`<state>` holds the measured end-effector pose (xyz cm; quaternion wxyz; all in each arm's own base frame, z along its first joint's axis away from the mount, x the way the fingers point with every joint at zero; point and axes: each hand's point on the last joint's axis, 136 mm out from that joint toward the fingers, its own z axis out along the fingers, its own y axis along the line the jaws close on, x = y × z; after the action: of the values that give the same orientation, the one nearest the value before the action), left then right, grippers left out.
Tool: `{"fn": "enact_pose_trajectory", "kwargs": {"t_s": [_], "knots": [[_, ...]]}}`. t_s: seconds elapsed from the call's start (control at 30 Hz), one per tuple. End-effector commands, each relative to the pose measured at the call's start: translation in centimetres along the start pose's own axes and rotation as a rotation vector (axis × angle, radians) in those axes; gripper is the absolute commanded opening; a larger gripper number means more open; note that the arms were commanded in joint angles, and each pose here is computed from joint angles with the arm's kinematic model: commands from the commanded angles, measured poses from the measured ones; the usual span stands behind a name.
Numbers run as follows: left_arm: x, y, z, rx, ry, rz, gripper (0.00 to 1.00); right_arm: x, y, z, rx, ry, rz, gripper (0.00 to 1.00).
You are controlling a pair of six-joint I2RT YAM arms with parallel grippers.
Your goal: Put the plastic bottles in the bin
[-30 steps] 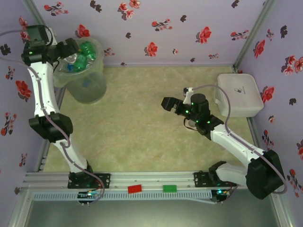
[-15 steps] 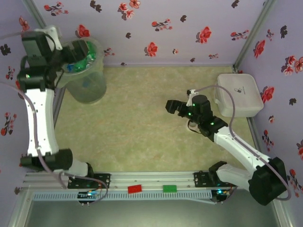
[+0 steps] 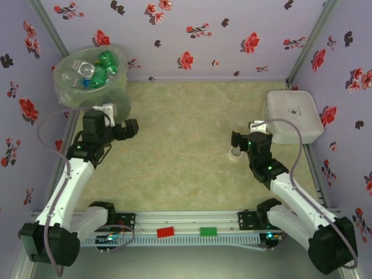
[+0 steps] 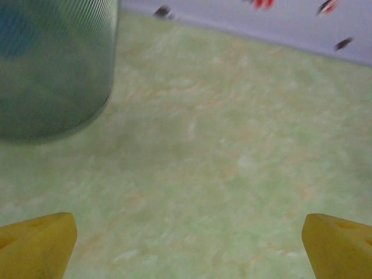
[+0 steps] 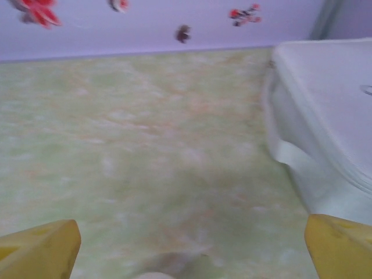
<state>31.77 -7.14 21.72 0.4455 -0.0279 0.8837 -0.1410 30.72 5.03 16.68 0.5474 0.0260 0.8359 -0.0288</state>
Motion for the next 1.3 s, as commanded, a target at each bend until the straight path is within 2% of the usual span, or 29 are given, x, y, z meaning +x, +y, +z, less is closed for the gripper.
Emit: {"fn": "enact_pose_trajectory", "kwargs": {"t_s": [0.0,0.17,0.37,0.5,0.57,0.63,0.8,0.87,0.9,0.93,0.97,1.0,1.07,1.13,1.27], "knots": [[-0.6,2.6,0.5,-0.131,-0.121,0.014,1.00,-1.1,-3.4,0.4,0.156,-0.164,-0.020,1.00],[1.8,6.1,1.9,-0.288,-0.136,0.044,1.00,0.4,-5.3,2.6,0.210,-0.152,0.004,1.00],[3.3,9.0,3.0,-0.427,-0.168,0.109,1.00,2.2,-4.5,5.9,0.158,-0.099,-0.008,1.00],[2.2,9.0,4.0,-0.438,-0.204,0.180,1.00,1.7,-3.9,7.2,0.120,-0.116,0.000,1.00],[2.5,9.4,4.6,-0.454,-0.221,0.204,1.00,1.7,-4.2,8.1,0.148,-0.097,-0.032,1.00],[2.9,9.8,5.2,-0.458,-0.249,0.196,1.00,1.4,-4.7,8.9,0.168,-0.128,-0.039,1.00],[1.9,9.1,6.1,-0.409,-0.410,0.257,1.00,3.2,-6.8,9.6,0.177,-0.119,0.075,1.00],[1.9,9.0,6.8,-0.409,-0.411,0.306,1.00,3.3,-7.5,10.3,0.200,-0.171,0.098,1.00],[1.6,8.8,7.2,-0.403,-0.427,0.339,1.00,3.6,-7.3,10.7,0.191,-0.130,0.085,1.00],[2.9,8.6,7.6,-0.377,-0.405,0.376,1.00,4.0,-6.8,11.0,0.164,-0.046,0.079,1.00],[3.1,8.7,7.8,-0.372,-0.410,0.380,1.00,3.8,-6.7,11.4,0.144,-0.036,0.089,1.00],[3.4,8.8,8.0,-0.369,-0.419,0.381,1.00,3.5,-7.2,11.6,0.141,-0.079,0.116,1.00],[3.9,9.4,8.2,-0.355,-0.461,0.357,1.00,3.9,-7.4,11.5,0.146,-0.042,0.113,1.00],[4.3,10.9,8.6,-0.365,-0.465,0.299,1.00,3.7,-7.3,11.5,0.144,-0.066,0.113,1.00],[4.2,11.1,9.0,-0.356,-0.431,0.292,1.00,3.7,-7.3,11.5,0.140,-0.056,0.110,1.00]]}}
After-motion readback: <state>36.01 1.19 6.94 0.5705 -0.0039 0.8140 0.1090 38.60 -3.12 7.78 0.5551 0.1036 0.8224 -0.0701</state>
